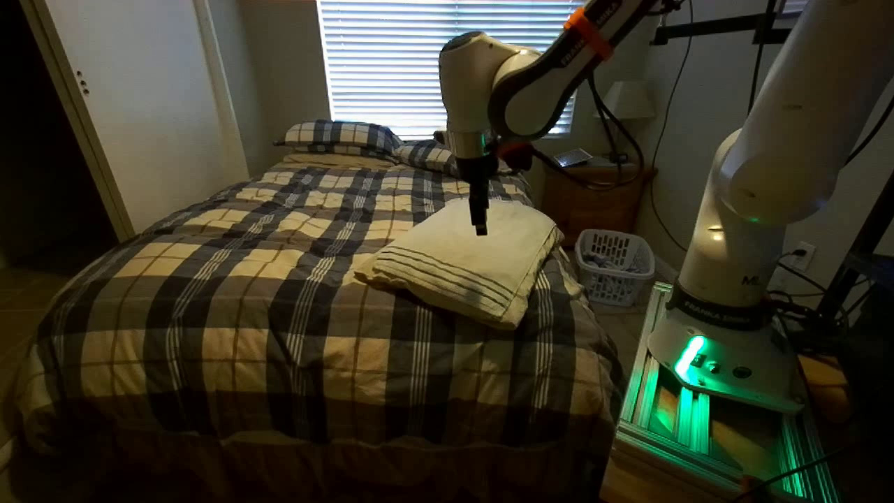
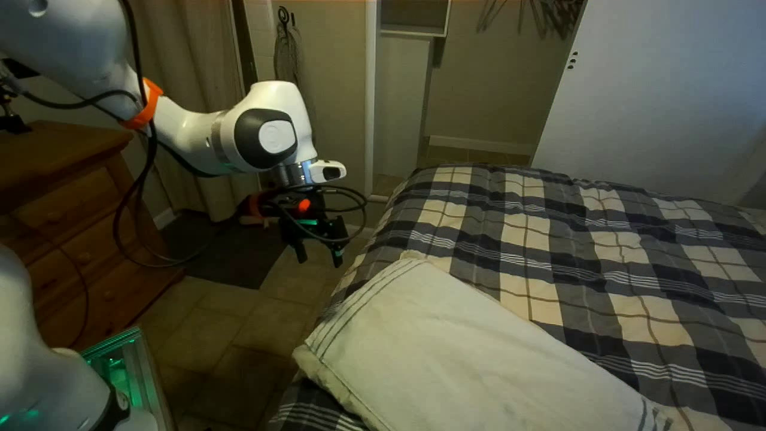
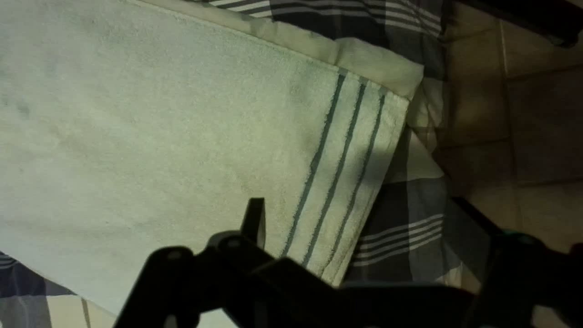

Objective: Fold the towel

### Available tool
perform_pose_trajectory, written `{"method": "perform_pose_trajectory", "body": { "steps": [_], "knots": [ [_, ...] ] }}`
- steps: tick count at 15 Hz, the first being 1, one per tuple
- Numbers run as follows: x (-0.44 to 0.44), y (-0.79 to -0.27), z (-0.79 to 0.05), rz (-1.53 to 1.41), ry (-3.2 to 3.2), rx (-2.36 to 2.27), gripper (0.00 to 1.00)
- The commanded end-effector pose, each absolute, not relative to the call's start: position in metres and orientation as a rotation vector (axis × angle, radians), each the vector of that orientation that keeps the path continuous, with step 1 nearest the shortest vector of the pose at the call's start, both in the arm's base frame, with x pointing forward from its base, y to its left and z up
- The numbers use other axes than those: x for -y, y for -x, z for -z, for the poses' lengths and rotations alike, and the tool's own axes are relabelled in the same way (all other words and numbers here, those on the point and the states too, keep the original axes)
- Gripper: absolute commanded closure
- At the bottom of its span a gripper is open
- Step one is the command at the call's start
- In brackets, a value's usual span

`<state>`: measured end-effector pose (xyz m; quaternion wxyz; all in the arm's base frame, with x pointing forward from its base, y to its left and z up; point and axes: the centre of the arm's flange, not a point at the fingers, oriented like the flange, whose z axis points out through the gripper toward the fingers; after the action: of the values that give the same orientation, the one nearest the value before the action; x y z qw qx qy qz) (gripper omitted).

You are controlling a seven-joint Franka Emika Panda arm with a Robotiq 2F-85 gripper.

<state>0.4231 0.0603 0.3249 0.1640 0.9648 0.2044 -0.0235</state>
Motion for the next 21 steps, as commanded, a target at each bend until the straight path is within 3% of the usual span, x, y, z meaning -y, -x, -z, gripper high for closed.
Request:
{"method": "perform_pose_trajectory", "body": {
  "steps": [1, 5, 10, 11, 16, 21],
  "knots": [
    [-0.084, -0.364, -0.298, -0.001, -2.679, -0.612, 0.00],
    [-0.087, -0.330, -0.273, -0.122, -2.700, -0.591, 0.00],
    [-0.096, -0.352, -0.263, -0.387, -2.775, -0.486, 0.00],
    [-0.108, -0.375, -0.286, -0.312, -2.771, -0.521, 0.00],
    [-0.108, -0.377, -0.278, -0.342, -2.791, -0.497, 0.00],
    [-0.101, -0.372, -0.228, -0.227, -2.790, -0.455, 0.00]
  ]
}}
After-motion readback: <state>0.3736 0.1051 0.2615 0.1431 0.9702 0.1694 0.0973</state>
